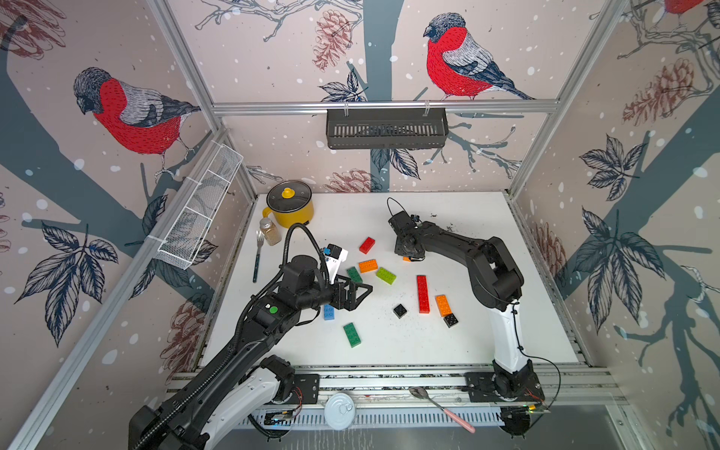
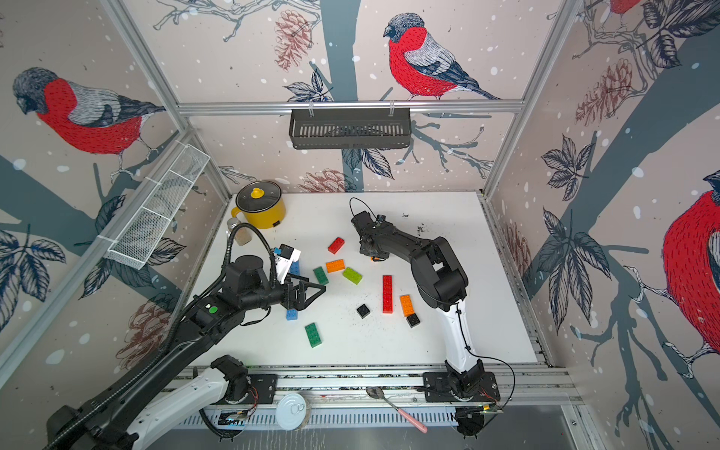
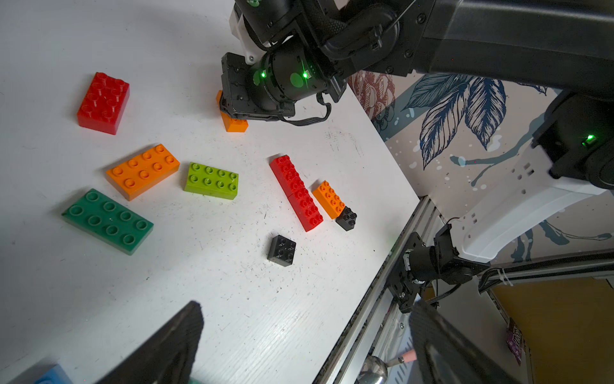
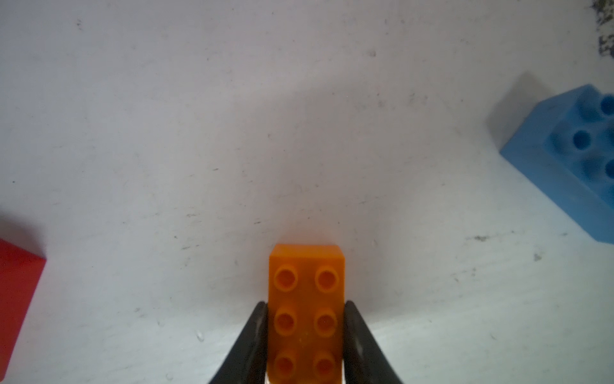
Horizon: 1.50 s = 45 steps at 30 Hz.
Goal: Assemble a small pinwheel with lego
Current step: Pick up the lego brick from the center of the board, then assemble the lego brick with the lego brick.
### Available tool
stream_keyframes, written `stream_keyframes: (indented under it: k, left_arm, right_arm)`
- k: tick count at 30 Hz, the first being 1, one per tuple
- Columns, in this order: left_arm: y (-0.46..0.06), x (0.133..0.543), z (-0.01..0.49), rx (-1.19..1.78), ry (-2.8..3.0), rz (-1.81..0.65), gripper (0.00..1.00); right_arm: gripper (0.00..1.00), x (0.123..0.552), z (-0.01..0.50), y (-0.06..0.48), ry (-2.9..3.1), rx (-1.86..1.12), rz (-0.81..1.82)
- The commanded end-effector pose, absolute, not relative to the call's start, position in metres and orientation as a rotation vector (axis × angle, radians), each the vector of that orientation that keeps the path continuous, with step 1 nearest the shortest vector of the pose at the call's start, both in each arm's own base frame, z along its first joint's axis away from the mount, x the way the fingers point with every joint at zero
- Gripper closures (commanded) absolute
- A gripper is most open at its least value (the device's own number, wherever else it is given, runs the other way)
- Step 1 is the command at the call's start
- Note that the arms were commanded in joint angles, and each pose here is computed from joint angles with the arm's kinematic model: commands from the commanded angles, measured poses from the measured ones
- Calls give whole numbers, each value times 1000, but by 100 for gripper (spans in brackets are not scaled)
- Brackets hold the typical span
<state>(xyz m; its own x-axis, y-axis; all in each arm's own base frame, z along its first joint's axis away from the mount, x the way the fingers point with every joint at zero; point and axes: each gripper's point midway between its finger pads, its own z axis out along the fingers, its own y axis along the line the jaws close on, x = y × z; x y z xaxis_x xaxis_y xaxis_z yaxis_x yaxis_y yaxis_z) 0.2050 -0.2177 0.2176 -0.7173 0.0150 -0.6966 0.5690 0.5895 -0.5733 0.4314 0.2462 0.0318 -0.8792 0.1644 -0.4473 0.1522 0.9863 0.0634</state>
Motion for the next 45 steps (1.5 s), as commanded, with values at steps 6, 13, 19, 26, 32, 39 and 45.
stream_keyframes:
  k: [6, 13, 19, 26, 32, 39, 45]
  left_arm:
    - [-215, 207, 222, 465, 2141, -1063, 3]
    - [-215, 207, 229, 456, 2107, -1078, 3]
    - [-230, 205, 242, 389, 2005, -1218, 3]
    - [-283, 191, 248, 489, 1876, -1243, 3]
    - [-301, 186, 211, 648, 1797, -1137, 3]
    - [-283, 175, 190, 664, 1733, -1096, 3]
    - [-272, 183, 192, 638, 1728, -1001, 3]
  right_arm:
    - [74, 435, 61, 243, 2591, 168, 36]
    - [81, 417, 116, 245, 2492, 41, 142]
    - [81, 368, 142, 220, 2466, -28, 210]
    - [81, 300, 140, 182, 2489, -34, 288]
    - [81, 269, 121, 166, 2513, -12, 345]
    - [82, 265, 96, 182, 2569, -48, 390]
    - [82, 270, 76, 189, 2616, -64, 376]
